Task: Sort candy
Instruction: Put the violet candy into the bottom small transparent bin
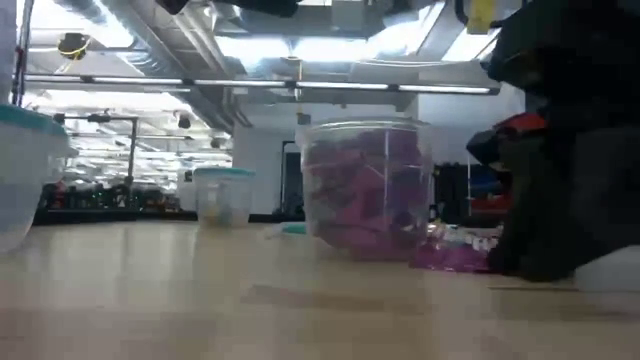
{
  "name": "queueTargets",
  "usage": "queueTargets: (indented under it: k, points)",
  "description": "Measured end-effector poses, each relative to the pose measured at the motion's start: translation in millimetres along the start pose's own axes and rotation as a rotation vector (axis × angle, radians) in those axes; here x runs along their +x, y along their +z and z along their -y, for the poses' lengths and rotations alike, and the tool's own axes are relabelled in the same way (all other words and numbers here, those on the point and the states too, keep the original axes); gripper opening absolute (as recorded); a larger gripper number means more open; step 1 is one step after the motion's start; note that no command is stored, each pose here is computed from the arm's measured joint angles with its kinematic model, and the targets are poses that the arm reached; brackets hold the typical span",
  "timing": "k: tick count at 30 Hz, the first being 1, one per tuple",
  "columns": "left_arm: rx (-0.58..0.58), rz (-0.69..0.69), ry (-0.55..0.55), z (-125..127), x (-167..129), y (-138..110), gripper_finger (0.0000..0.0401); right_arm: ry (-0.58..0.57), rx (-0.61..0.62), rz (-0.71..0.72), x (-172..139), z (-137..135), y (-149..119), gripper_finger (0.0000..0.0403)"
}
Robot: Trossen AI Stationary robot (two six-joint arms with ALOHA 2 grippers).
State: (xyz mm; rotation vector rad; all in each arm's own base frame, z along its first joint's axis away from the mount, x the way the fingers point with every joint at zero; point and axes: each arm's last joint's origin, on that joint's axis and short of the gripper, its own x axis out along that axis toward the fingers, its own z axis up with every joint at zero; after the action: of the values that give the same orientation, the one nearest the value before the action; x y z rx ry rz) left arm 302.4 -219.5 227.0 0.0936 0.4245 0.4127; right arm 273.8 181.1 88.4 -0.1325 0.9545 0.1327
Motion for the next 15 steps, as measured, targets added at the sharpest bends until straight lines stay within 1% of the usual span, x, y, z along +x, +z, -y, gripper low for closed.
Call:
queueTargets:
  k: [2, 5, 8, 12, 15]
  points:
    - [-0.001, 0.0, 0.0, 0.0, 0.0, 0.0, 0.0107, 0.004, -0.003, -0.005, -1.9, -2.1, 3.5, 0.0009]
    - [0.0, 0.0, 0.0, 0.0, 0.0, 0.0, 0.0107, -0.001, -0.025, 0.002, -13.2, -7.6, 14.1, 0.0001]
    - [0.001, 0.0, 0.0, 0.0, 0.0, 0.0, 0.0107, -0.057, -0.066, -0.026, -33.5, -11.1, 22.1, 0.0]
    - [0.001, 0.0, 0.001, 0.0, 0.0, -0.1, 0.0107, -0.146, -0.104, 0.014, -68.0, -18.1, 39.1, 0.0]
    - [0.001, -0.001, 0.001, -0.1, 0.0, -0.1, 0.0107, -0.183, -0.124, 0.047, -84.1, -22.9, 45.2, 0.0]
